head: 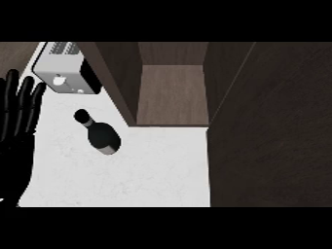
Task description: Pick up the wine, place it into the cabinet and close the cabinet
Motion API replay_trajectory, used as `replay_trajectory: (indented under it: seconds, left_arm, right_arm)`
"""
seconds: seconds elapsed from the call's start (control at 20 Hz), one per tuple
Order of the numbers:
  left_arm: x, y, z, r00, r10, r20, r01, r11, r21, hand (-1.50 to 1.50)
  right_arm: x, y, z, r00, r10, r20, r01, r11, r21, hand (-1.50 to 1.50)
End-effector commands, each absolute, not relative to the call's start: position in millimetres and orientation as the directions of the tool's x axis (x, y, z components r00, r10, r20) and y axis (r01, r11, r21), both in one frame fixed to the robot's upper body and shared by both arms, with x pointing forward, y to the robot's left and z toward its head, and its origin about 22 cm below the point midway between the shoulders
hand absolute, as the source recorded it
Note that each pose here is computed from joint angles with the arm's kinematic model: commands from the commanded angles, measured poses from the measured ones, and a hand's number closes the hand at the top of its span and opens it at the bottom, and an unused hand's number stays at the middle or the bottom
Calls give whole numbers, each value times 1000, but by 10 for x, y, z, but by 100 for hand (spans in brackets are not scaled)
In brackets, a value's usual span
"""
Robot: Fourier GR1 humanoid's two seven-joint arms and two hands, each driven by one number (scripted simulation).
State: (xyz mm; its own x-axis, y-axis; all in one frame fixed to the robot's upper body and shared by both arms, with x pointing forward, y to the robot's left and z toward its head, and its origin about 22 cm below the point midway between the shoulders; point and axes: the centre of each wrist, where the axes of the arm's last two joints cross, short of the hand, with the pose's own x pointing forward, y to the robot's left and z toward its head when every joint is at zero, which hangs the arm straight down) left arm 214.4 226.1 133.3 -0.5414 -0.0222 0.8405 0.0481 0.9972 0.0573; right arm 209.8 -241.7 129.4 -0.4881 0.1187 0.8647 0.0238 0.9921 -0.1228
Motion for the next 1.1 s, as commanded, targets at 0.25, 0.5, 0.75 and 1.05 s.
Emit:
replay_trajectory:
  seconds: [0.25, 0.5, 0.75, 1.05]
  left_arm:
    - [2978, 2405, 1306, -551, -105, 828, 83, 980, 180, -150]
    - [3009, 1931, 1301, -272, 236, 933, 193, 963, -187, -150]
    - [2940, 1834, 1273, -250, 250, 935, 211, 957, -200, -150]
    - [2981, 1715, 1286, -261, 268, 927, 207, 954, -218, -150]
  right_arm:
    - [1761, -2456, 1328, -556, 61, 829, -2, 997, -75, -150]
    - [1765, -2468, 1365, -364, -49, 930, -274, 960, -57, -150]
    - [1655, -2461, 1366, -343, -55, 938, -278, 960, -46, -150]
    - [1661, -2501, 1484, -341, -58, 938, -255, 967, -33, -150]
